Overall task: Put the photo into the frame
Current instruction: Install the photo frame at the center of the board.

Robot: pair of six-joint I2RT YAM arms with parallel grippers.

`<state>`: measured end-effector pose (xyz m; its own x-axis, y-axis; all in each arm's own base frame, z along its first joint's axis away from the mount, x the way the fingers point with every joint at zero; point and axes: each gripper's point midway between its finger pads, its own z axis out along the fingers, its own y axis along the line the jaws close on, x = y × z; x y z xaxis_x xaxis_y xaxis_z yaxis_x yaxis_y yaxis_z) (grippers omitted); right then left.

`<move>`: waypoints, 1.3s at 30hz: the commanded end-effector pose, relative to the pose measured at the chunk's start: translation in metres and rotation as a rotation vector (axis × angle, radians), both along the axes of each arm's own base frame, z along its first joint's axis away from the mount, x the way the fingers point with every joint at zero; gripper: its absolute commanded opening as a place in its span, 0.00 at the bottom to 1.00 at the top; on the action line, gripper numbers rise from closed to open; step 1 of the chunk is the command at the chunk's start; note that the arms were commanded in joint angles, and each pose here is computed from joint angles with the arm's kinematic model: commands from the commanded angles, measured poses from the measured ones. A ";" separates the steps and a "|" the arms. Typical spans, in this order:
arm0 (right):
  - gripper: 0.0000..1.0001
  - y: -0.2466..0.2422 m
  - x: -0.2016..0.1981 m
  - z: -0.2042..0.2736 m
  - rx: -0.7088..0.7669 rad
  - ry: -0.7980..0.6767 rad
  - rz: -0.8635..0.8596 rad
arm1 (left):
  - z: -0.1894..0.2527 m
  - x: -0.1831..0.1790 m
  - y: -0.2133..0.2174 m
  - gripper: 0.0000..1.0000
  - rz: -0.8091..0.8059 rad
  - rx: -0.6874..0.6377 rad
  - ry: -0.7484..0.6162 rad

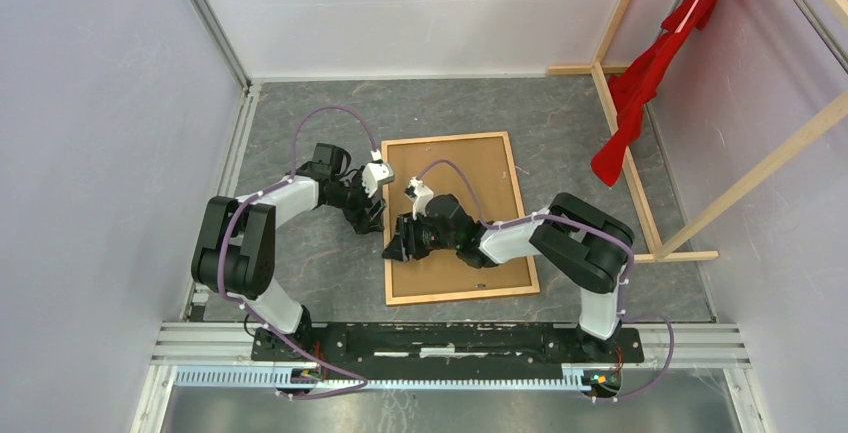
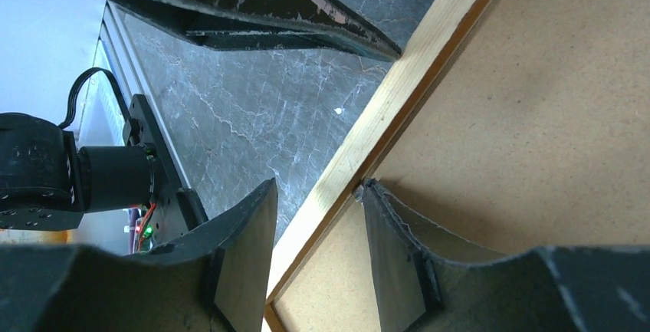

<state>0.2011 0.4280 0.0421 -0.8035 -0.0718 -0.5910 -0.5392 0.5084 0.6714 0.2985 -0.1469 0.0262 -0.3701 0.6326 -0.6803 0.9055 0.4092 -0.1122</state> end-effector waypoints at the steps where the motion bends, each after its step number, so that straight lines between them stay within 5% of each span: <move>1: 0.51 0.014 -0.005 0.003 0.018 0.001 0.069 | 0.011 0.013 -0.005 0.84 -0.023 0.006 -0.071; 9: 0.52 0.012 0.002 0.008 0.002 -0.026 0.089 | 0.012 0.014 -0.004 0.84 -0.020 0.011 -0.075; 17: 0.61 -0.005 0.071 0.077 0.084 -0.178 -0.014 | 0.024 0.038 0.003 0.85 0.055 0.023 -0.113; 22: 0.67 -0.027 0.117 0.107 0.131 -0.228 -0.106 | 0.044 0.068 0.006 0.86 0.170 -0.087 -0.086; 33: 0.67 -0.029 0.187 0.073 0.073 -0.189 -0.170 | 0.041 0.092 -0.010 0.83 0.217 -0.176 -0.002; 39: 0.67 -0.019 0.202 0.051 0.063 -0.161 -0.153 | 0.026 0.094 -0.005 0.69 0.229 -0.144 0.012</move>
